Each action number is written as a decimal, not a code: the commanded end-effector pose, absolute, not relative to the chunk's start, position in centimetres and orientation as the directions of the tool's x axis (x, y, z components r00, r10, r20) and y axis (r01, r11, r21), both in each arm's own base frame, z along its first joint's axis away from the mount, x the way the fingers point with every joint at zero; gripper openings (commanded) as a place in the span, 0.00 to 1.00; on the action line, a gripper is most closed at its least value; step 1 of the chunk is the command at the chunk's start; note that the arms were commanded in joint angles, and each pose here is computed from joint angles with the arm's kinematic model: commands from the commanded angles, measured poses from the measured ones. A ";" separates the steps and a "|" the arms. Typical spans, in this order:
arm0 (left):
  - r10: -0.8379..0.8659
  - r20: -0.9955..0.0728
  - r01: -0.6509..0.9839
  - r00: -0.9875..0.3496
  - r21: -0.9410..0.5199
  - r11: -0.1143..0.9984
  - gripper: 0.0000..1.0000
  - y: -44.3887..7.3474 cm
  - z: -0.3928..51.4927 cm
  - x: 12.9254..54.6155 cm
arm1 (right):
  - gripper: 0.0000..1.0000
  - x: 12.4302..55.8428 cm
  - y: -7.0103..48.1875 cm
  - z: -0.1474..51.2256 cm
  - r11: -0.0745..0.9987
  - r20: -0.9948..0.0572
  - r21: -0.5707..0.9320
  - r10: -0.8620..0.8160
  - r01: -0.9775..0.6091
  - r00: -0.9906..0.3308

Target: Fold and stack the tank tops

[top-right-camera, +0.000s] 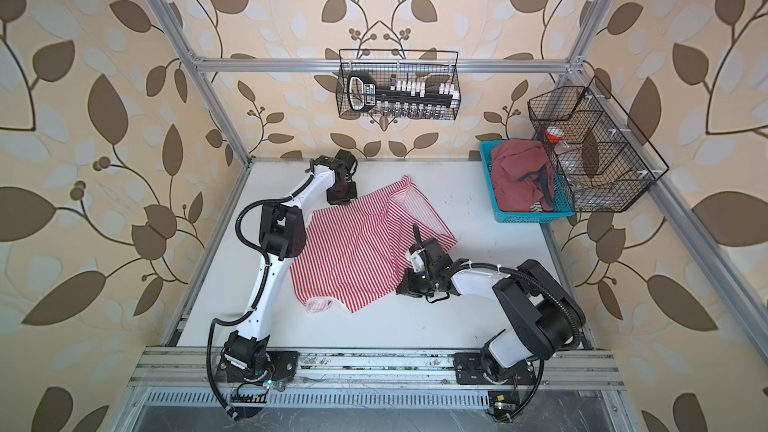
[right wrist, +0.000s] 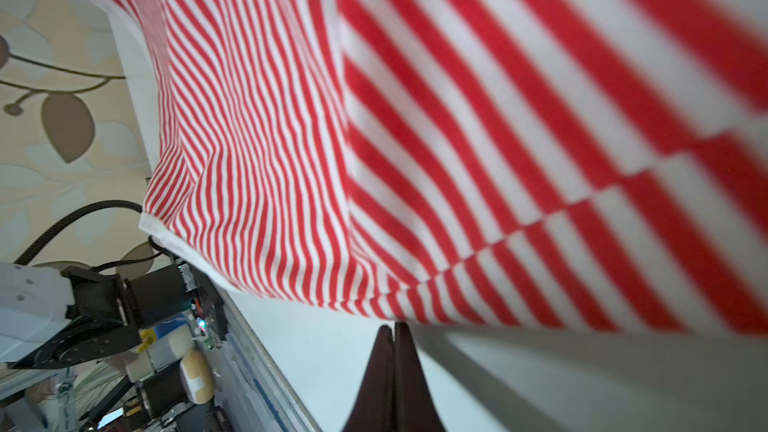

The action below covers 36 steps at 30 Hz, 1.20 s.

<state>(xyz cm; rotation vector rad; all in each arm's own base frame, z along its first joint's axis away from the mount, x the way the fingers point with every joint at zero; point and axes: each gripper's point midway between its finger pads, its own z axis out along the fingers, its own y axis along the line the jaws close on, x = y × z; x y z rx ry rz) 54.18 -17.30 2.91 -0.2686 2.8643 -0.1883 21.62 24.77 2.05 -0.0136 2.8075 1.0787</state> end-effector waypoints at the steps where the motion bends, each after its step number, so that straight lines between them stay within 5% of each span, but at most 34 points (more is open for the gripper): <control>1: -0.185 -0.221 -0.115 -0.958 -0.296 0.948 0.08 -20.1 1.2 55.4 | 0.00 22.6 27.8 3.4 0.679 -0.126 0.734 0.114 -0.015 -0.986; 7: -0.214 -0.329 -0.007 -0.920 -0.530 0.848 0.15 -24.6 4.8 59.4 | 0.00 22.2 32.0 3.9 0.604 -0.104 0.796 0.071 -0.040 -0.992; 12: -0.181 -0.466 0.138 -0.866 -0.571 0.809 0.33 -25.4 14.3 59.6 | 0.00 23.5 32.0 7.5 0.540 -0.167 0.836 0.077 -0.099 -0.983; 16: -0.140 -0.605 0.212 -0.784 -0.474 0.855 0.53 -22.9 23.5 56.7 | 0.00 26.4 27.7 11.3 0.645 -0.303 0.742 0.078 -0.183 -0.950; 21: -0.136 -0.642 0.130 -0.754 -0.348 0.928 0.57 -17.7 28.7 49.6 | 0.16 30.5 19.3 14.4 0.800 -0.423 0.570 0.092 -0.186 -0.902; 26: -0.203 -0.505 -0.063 -0.839 -0.280 0.958 0.54 -13.0 23.8 40.2 | 0.29 33.7 11.7 14.0 0.857 -0.411 0.508 0.149 -0.090 -0.899; 36: -0.278 -0.287 -0.226 -0.917 -0.201 0.953 0.52 -9.3 14.4 27.6 | 0.32 35.9 8.7 8.4 0.906 -0.268 0.420 0.073 -0.048 -0.961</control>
